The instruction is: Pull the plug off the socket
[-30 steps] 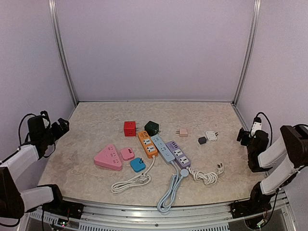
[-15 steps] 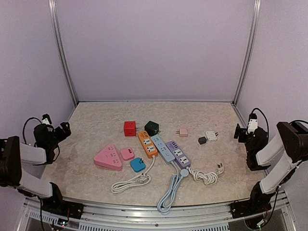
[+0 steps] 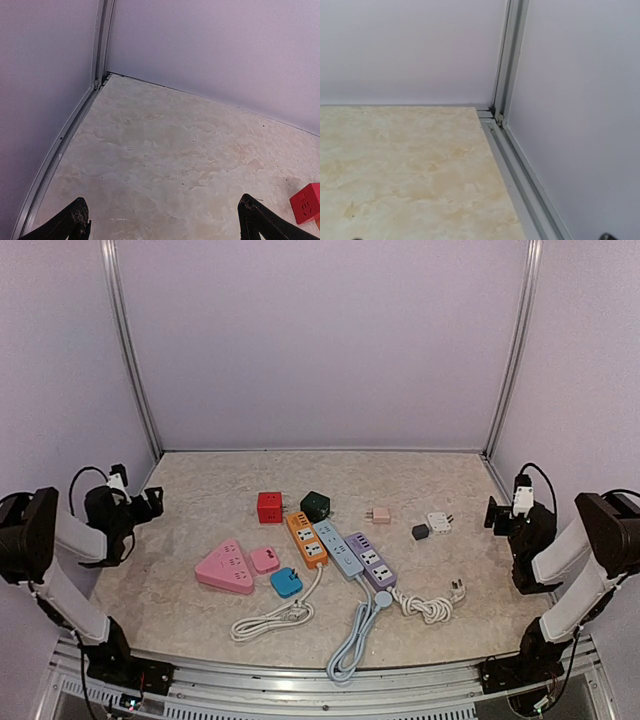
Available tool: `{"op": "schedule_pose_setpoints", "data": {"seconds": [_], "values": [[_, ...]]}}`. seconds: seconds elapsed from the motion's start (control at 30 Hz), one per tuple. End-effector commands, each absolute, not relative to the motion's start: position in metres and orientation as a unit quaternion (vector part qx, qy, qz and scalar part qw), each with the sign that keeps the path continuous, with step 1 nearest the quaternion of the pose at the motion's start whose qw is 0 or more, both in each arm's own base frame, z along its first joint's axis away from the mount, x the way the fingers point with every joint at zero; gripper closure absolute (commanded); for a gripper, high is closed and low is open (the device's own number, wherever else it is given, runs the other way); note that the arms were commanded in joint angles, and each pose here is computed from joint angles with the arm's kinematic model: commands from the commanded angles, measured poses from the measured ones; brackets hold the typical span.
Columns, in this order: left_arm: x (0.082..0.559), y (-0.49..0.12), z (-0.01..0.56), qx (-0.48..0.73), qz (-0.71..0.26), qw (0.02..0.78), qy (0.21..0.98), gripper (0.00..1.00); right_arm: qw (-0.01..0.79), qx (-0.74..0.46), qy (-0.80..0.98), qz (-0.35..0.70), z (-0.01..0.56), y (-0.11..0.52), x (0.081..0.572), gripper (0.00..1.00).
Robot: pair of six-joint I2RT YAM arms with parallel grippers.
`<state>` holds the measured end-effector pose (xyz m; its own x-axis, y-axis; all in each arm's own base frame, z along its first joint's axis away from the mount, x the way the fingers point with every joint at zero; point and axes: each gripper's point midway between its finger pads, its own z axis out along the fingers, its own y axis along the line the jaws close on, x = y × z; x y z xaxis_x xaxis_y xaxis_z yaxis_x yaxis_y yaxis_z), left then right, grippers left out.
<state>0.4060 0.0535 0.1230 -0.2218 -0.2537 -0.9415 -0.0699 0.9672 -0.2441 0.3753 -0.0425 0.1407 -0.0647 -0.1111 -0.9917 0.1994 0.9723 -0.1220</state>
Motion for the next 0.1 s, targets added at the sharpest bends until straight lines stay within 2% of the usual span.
{"op": "schedule_pose_setpoints", "data": {"seconds": [0.0, 0.07], "values": [[0.4075, 0.0515, 0.1155, -0.09, -0.063, 0.602, 0.791, 0.01, 0.688, 0.021, 0.717, -0.109, 0.1447, -0.0377, 0.3798, 0.0], [0.407, 0.0517, 0.1159, -0.09, -0.063, 0.602, 0.791, 0.01, 0.69, 0.021, 0.716, -0.11, 0.1454, -0.0379, 0.3794, 0.0]]}}
